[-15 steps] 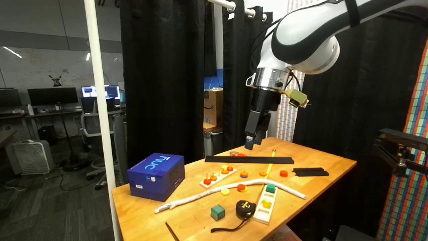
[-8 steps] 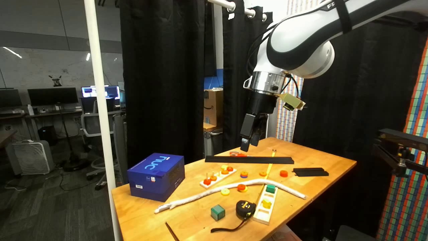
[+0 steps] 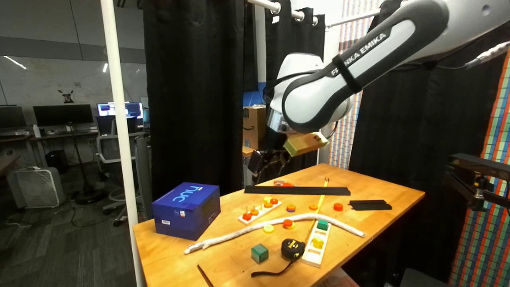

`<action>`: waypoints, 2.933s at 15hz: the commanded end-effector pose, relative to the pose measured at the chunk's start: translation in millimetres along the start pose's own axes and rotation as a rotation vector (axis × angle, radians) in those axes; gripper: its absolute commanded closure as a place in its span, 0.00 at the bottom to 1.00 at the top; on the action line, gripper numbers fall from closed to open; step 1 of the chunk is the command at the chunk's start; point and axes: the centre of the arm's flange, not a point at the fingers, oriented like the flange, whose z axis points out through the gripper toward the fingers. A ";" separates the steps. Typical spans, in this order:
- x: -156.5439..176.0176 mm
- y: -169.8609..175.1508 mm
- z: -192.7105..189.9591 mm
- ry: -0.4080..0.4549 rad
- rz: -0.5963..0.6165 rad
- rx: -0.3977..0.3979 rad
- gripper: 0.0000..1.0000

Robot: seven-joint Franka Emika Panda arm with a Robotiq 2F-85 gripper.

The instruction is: Remove one orange ring from the right side of the board and put it on the table

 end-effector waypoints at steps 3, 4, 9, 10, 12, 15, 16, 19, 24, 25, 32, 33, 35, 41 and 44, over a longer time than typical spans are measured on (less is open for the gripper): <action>63.1 -2.6 60.9 0.078 0.164 -0.232 0.00; 74.0 3.0 66.6 0.085 0.206 -0.261 0.00; 119.6 8.1 80.5 0.108 0.429 -0.421 0.00; 128.2 2.4 85.0 0.098 0.479 -0.444 0.00; 138.4 -8.0 93.7 0.080 0.585 -0.484 0.00; 149.8 -9.1 101.5 0.052 0.734 -0.531 0.00; 153.6 -1.1 101.9 0.048 0.781 -0.542 0.00; 164.9 22.3 102.1 0.035 0.930 -0.557 0.00; 172.3 51.3 104.5 -0.024 1.185 -0.507 0.00; 172.6 54.7 106.1 -0.030 1.235 -0.493 0.00; 165.0 88.0 121.9 -0.098 1.582 -0.407 0.00; 163.4 92.9 123.1 -0.109 1.613 -0.398 0.00; 161.1 105.8 126.8 -0.128 1.663 -0.385 0.00; 153.3 130.1 153.9 -0.203 1.709 -0.383 0.00; 148.2 131.8 173.5 -0.250 1.703 -0.385 0.00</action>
